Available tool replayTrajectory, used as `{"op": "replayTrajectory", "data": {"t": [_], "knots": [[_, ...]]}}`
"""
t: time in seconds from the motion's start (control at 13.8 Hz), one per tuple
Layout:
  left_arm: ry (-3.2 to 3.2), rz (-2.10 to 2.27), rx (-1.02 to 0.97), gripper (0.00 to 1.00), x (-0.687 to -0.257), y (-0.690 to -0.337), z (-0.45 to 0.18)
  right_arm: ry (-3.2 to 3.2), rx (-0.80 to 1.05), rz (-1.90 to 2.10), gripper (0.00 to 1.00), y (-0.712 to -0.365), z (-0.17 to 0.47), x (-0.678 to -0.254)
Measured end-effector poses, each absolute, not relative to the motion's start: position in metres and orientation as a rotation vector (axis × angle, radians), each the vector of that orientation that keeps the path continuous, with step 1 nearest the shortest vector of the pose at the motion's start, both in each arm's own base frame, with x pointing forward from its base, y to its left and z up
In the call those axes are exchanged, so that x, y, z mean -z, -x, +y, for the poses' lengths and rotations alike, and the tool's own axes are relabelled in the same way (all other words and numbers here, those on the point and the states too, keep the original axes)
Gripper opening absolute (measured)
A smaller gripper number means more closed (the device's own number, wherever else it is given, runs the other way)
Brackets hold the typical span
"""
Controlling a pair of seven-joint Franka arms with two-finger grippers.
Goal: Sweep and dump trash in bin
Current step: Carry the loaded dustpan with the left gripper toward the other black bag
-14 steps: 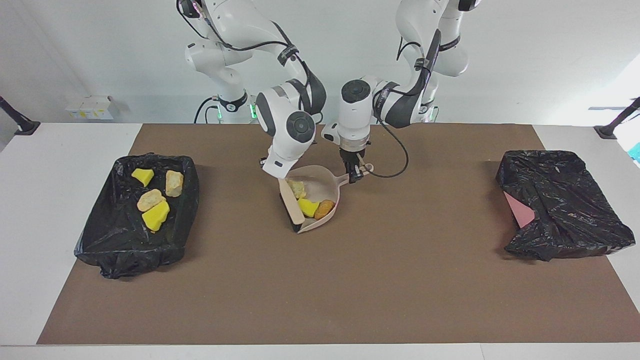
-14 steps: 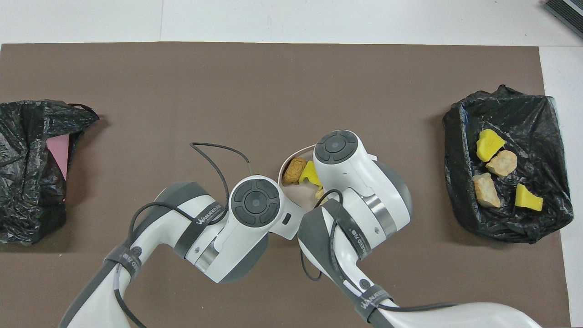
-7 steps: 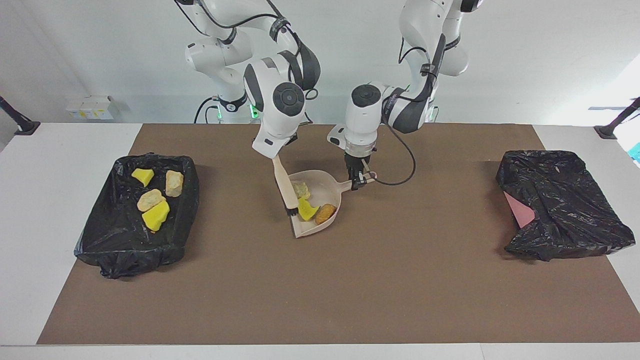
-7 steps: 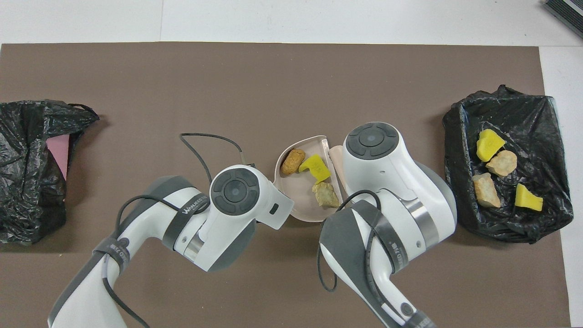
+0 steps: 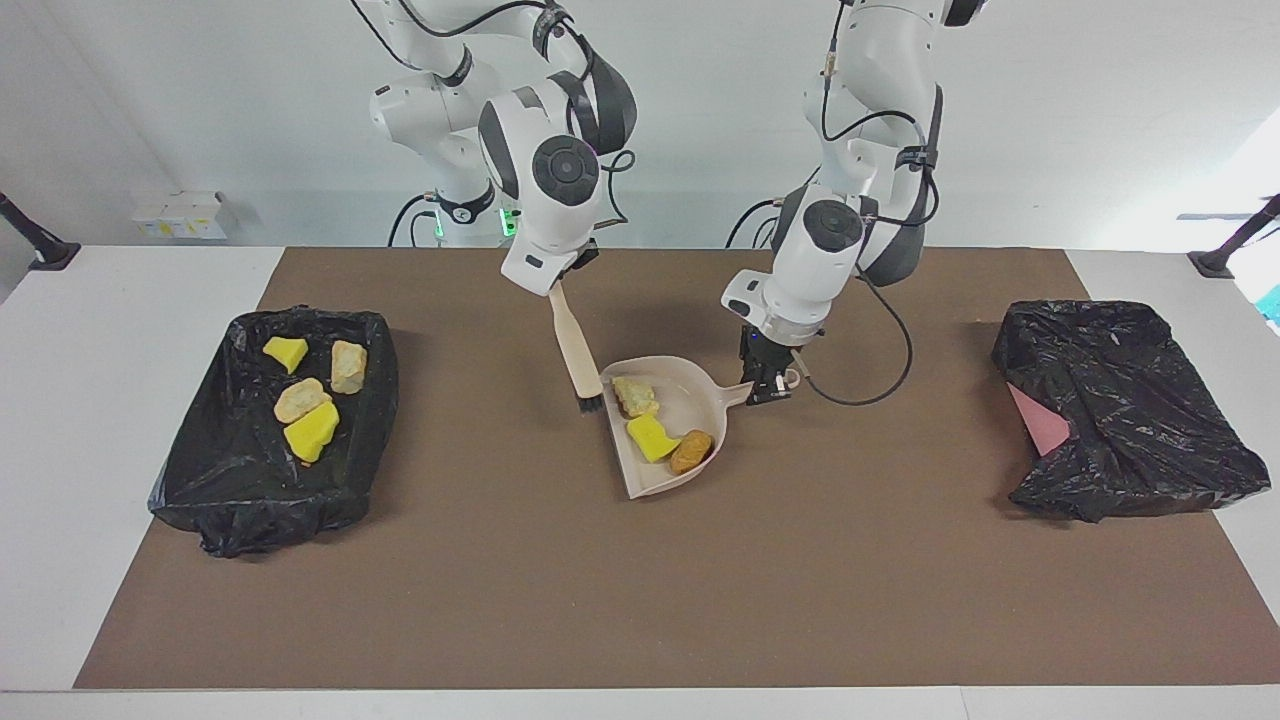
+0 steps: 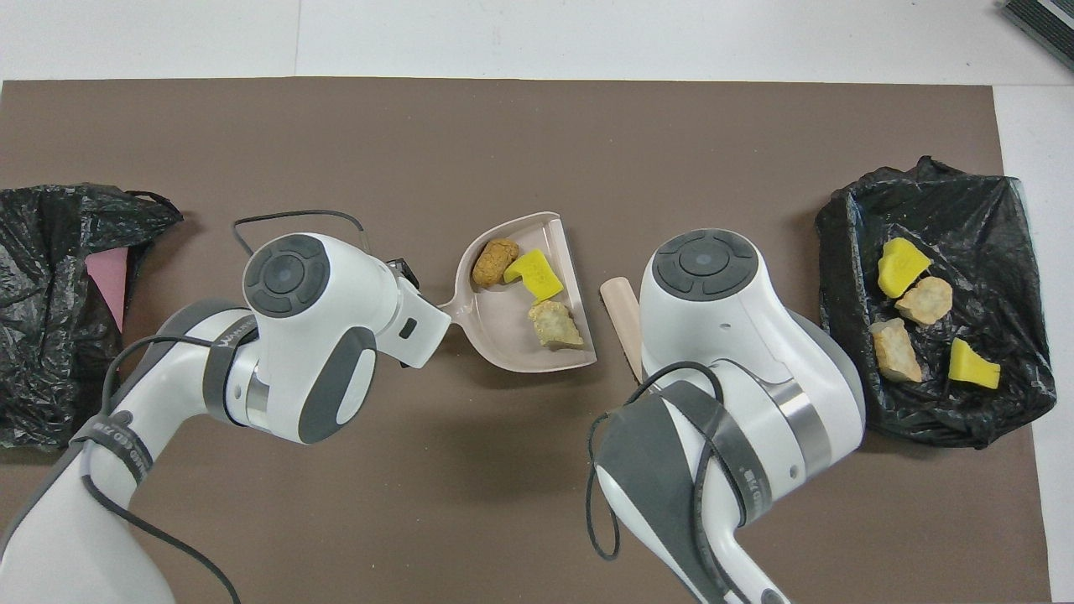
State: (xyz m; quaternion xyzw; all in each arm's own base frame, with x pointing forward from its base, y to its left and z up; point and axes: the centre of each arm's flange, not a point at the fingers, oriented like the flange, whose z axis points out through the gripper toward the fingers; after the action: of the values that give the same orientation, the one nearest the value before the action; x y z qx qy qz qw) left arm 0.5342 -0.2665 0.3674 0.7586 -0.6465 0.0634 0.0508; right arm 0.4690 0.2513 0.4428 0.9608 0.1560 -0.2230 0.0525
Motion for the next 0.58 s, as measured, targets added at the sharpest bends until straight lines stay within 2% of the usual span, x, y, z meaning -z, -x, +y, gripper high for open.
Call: {"op": "replayTrajectory", "data": {"t": [0.22,0.58], "knots": [[-2.321,-1.958,-0.249,0.31,-0.391,-0.549,-0.242,-2.908,0.712,0.476,0.26,-0.463,0.255,-0.443],[-2.305,-1.972,-0.266,0.31,-0.467,-0.566,-0.187,-2.929,0.728,0.486,0.26,-0.449,0.256,-0.470]]}}
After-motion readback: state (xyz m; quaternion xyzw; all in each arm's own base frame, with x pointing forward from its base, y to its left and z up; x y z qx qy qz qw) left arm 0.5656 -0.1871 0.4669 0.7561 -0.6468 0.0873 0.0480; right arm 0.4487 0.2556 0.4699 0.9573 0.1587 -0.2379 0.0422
